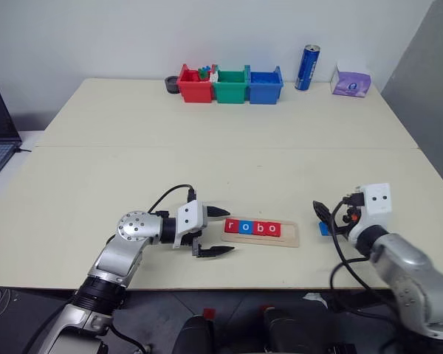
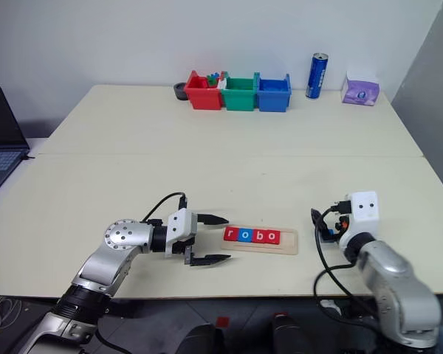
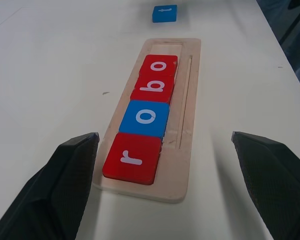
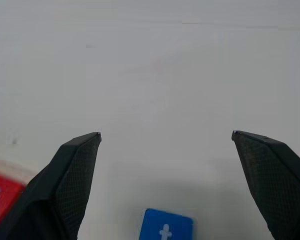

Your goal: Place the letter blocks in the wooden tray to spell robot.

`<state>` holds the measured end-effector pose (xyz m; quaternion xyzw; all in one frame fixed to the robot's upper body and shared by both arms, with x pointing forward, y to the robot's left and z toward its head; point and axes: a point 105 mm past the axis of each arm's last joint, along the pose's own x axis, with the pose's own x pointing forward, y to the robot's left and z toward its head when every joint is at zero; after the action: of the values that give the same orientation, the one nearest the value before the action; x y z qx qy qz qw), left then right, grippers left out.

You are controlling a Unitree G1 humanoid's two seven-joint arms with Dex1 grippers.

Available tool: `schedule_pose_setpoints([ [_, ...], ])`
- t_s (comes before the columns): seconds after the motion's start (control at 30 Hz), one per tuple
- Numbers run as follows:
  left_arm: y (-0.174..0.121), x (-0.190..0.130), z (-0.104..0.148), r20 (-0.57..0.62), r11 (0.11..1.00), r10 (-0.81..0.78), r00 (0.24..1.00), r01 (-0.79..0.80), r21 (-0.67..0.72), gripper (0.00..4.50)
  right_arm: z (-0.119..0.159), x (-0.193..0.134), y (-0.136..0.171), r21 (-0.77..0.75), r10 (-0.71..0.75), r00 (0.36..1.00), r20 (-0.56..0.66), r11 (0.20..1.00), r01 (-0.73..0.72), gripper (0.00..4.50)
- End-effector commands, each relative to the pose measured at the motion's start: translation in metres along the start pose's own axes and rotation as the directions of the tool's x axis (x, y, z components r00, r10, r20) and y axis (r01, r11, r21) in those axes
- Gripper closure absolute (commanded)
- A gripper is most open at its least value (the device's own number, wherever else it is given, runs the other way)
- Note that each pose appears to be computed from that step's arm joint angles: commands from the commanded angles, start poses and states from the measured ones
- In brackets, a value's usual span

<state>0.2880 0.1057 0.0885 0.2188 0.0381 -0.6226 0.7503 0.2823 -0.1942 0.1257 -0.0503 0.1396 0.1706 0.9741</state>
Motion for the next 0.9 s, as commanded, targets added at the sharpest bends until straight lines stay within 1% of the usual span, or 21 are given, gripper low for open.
schedule_pose_setpoints([
  [0.03,0.002,0.002,0.007,0.015,0.999,-0.002,1.000,0.002,0.041,0.00,-0.006,-0.018,0.014,-0.213,0.259,0.958,-0.121,0.936,-0.280,0.04],
  [0.1,0.003,0.003,0.008,0.014,0.999,-0.006,1.000,0.005,0.044,0.00,-0.017,-0.025,0.011,-0.293,0.325,0.918,-0.228,0.876,-0.383,0.04],
  [0.2,0.004,0.004,0.008,0.014,0.999,-0.009,1.000,0.008,0.048,0.00,-0.023,-0.025,0.000,-0.340,0.370,0.878,-0.304,0.818,-0.463,0.04],
  [0.33,0.004,0.004,0.009,0.014,0.999,-0.012,1.000,0.011,0.052,0.00,-0.022,-0.017,-0.015,-0.391,0.376,0.867,-0.327,0.782,-0.486,0.04],
  [0.53,0.005,0.003,0.009,0.011,0.998,-0.011,1.000,0.010,0.056,0.00,-0.025,-0.004,-0.025,-0.397,0.422,0.816,-0.396,0.723,-0.566,0.04],
  [0.63,0.005,0.002,0.009,0.009,0.998,-0.008,1.000,0.007,0.055,0.00,-0.024,0.003,-0.024,-0.370,0.452,0.796,-0.401,0.715,-0.593,0.04],
  [0.83,0.003,0.001,0.009,0.007,0.999,-0.002,1.000,0.002,0.052,0.00,-0.029,0.011,-0.027,-0.351,0.465,0.773,-0.432,0.703,-0.619,0.04],
  [0.9,0.003,0.000,0.009,0.005,0.999,0.000,1.000,-0.001,0.051,0.00,-0.032,0.011,-0.027,-0.342,0.471,0.761,-0.447,0.696,-0.632,0.42],
])
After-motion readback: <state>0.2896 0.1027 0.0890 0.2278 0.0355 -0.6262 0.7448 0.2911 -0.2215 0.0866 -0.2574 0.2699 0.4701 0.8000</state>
